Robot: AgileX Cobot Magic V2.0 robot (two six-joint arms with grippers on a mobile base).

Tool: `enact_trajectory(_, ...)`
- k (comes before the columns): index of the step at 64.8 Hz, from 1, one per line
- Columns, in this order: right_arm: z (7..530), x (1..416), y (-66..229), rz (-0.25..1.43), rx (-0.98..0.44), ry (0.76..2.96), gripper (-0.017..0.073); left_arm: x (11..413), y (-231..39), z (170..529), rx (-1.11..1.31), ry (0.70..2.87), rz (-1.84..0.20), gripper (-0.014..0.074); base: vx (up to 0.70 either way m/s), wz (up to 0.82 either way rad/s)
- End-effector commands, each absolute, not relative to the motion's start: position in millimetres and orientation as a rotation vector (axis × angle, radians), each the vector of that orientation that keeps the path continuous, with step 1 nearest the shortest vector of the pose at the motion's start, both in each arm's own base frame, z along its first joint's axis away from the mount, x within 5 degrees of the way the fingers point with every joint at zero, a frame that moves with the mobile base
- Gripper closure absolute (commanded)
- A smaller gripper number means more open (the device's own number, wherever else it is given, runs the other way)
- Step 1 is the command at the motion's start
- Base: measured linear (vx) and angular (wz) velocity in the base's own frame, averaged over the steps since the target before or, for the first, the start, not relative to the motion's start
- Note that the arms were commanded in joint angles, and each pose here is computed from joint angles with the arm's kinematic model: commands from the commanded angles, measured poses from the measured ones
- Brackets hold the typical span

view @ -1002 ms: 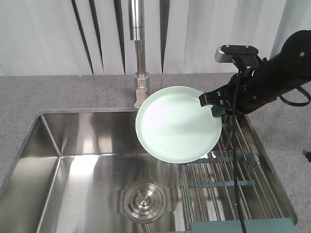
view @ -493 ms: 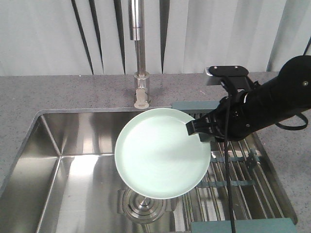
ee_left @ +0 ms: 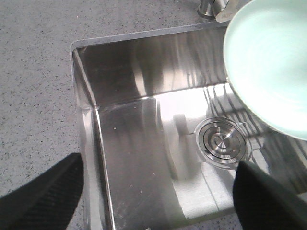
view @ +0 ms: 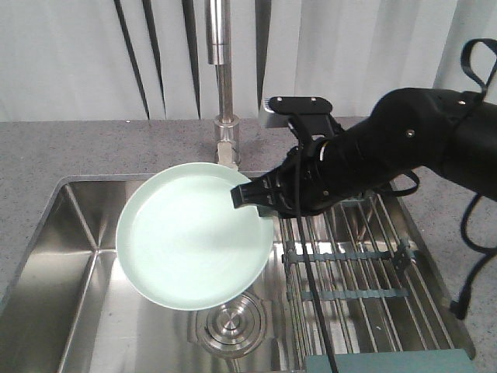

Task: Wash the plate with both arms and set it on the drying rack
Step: 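Lower the plate onto the drying rack and open the right gripper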

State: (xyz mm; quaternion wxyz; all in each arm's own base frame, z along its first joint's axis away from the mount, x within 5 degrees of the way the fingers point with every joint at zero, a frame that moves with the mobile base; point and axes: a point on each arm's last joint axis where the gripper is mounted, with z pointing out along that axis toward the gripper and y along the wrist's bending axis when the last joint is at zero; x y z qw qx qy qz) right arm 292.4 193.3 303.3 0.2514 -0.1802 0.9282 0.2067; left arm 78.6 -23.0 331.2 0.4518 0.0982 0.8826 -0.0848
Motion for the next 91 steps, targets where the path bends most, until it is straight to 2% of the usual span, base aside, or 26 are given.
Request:
enact_trajectory(1,330.6,302.3,201.0,0.595,-0.479,2.411,0.0561,81.8,-23.7,341.5,0.218,2.111,-0.226,0.0004,0.00,0.00)
enact_trajectory(15,336.9,329.7,215.0,0.562,-0.516,2.404,0.0561,81.8,-23.7,341.5,0.218,2.111,-0.226,0.0004,0.00,0.00)
enact_trajectory(31,348.2,363.4,209.0,0.536,-0.493,2.386,0.0561,81.8,-23.7,341.5,0.218,2.111,-0.226,0.0004,0.00,0.00)
enact_trajectory(58,355.0,397.0,159.9,0.477,-0.383,2.391,0.0561,81.8,-23.7,341.5,0.218,2.111,-0.226,0.0004,0.00,0.00)
enact_trajectory(77,362.2,390.4,139.8,0.449,-0.369,2.386,0.0561,81.8,-23.7,341.5,0.218,2.111,-0.226,0.0004,0.00,0.00)
enact_trajectory(91,343.8,367.2,101.2,0.392,-0.284,2.421,0.0561,81.8,-23.7,341.5,0.218,2.111,-0.226,0.0004,0.00,0.00)
